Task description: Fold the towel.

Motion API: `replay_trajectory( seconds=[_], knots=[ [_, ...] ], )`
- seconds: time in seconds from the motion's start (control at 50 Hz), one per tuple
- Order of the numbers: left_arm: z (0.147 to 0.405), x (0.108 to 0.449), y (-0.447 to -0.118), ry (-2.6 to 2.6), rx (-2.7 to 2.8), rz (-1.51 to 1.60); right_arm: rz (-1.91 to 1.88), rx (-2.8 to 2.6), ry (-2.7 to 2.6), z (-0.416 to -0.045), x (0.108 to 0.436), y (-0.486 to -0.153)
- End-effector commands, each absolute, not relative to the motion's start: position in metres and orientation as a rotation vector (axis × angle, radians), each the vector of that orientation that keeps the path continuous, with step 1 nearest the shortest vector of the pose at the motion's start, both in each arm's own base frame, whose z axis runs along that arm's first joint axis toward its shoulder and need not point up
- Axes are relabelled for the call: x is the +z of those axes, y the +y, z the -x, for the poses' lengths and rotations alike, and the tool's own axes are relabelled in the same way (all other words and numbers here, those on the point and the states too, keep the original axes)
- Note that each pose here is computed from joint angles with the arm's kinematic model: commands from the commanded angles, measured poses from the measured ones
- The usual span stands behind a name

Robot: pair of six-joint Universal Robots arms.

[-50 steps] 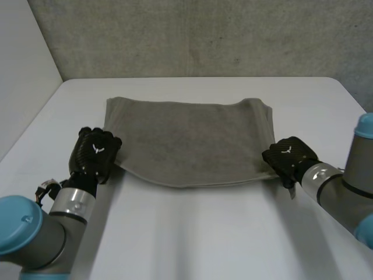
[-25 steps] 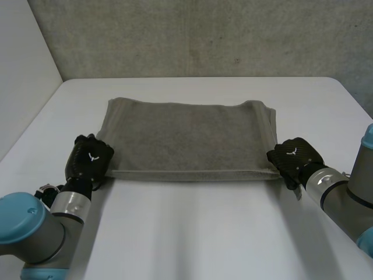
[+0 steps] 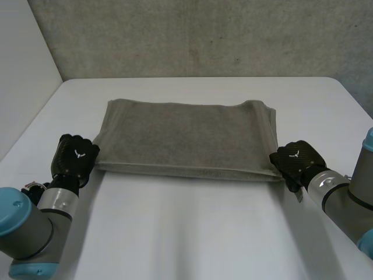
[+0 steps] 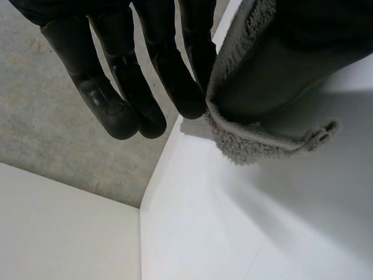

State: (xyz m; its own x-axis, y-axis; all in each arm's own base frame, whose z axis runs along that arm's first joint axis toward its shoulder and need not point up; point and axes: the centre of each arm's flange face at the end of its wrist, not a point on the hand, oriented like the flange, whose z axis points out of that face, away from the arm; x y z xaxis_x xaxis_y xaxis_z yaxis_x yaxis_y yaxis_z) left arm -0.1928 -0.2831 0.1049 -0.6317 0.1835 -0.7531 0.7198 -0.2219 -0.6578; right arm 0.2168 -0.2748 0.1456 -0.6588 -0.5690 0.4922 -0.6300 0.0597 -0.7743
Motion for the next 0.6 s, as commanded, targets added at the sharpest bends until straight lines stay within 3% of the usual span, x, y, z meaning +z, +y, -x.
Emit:
replay_trajectory(
  seconds=[0.02, 0.22, 0.44, 0.6],
  knots=[
    [0.193, 0.118, -0.275, 1.670, -1.903, -1.096, -1.262, 1.715, -2.221, -0.216, 0.154, -0.277],
    [0.188, 0.170, -0.247, 1.690, -1.900, -1.098, -1.237, 1.790, -2.070, -0.202, 0.233, -0.262],
    [0.180, 0.226, -0.214, 1.630, -1.962, -1.107, -1.494, 1.617, -1.910, -0.187, 0.285, -0.234],
    [0.179, 0.231, -0.224, 1.620, -1.983, -1.149, -1.535, 1.672, -1.861, -0.191, 0.297, -0.242]
  ],
)
